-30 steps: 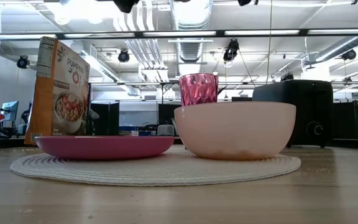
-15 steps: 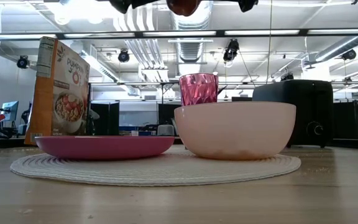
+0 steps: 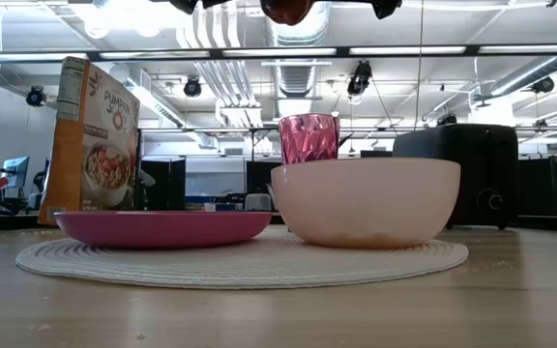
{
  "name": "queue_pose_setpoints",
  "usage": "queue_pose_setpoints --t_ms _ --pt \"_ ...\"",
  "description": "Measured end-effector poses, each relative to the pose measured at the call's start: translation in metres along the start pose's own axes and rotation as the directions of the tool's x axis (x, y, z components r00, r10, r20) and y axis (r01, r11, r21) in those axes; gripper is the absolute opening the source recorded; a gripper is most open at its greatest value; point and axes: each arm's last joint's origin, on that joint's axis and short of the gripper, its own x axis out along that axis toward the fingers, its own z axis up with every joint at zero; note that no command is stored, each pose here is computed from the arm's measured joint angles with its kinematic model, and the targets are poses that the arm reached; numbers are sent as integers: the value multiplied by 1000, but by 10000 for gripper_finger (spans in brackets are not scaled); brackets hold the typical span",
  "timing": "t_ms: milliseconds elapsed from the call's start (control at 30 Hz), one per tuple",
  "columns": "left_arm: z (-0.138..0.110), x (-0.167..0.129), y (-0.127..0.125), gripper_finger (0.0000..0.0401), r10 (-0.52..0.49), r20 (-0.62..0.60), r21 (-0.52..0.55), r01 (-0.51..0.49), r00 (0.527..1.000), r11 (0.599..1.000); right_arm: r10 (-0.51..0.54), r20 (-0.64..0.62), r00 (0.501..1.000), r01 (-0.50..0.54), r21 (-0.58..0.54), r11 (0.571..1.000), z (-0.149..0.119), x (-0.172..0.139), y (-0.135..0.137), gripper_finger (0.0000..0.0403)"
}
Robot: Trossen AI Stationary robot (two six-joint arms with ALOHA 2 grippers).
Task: Arrange a breakfast setting
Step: Put the apple from the white bin to the top of the pink plate on the white mat
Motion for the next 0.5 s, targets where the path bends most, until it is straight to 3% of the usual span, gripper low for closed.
queue_pose_setpoints --t_ms 333,500 --pt "5 0 -1 231 -49 65 -18 51 997 999 21 12 1000 -21 -12 1000 7 -2 1 108" --pt "5 0 0 231 -37 65 -101 43 997 994 16 10 1000 -16 -16 1000 10 -2 0 109"
